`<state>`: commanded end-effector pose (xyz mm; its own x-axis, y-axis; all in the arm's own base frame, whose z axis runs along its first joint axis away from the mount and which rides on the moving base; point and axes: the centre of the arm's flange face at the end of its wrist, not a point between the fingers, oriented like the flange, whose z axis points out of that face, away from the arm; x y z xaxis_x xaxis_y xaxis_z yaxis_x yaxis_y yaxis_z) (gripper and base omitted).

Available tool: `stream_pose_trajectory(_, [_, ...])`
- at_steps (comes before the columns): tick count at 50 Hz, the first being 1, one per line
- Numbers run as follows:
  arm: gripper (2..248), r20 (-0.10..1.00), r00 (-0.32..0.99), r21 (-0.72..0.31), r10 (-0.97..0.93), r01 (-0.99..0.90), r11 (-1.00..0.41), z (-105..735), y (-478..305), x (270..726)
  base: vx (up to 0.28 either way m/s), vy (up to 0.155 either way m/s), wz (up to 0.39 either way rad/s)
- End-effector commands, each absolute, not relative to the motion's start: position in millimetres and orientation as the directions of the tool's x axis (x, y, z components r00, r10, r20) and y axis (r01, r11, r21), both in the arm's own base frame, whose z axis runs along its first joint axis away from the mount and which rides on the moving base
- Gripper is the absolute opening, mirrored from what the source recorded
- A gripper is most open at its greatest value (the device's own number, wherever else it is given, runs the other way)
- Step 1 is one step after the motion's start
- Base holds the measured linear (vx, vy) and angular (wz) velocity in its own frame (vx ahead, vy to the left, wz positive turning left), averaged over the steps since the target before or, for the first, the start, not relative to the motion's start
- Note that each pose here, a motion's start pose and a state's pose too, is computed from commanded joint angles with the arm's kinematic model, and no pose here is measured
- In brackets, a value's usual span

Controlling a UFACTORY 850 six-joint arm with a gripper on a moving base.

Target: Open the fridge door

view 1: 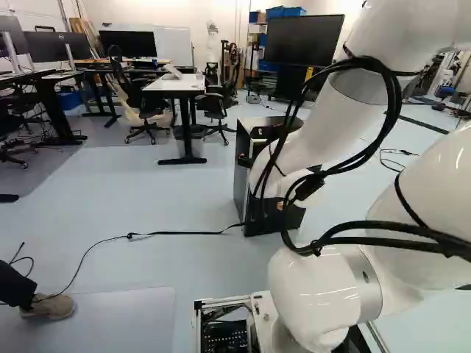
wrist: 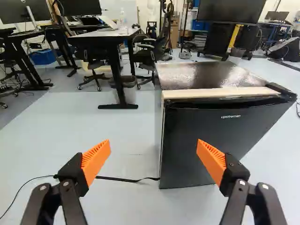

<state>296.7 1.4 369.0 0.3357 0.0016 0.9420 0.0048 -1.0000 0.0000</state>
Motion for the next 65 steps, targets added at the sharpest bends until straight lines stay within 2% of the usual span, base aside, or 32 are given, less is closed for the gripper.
stream_pose_trajectory(65, [247, 0.936, 0.346, -0.053, -0.064, -0.041, -0.998, 373, 27, 356, 0.000, 0.000, 0.000])
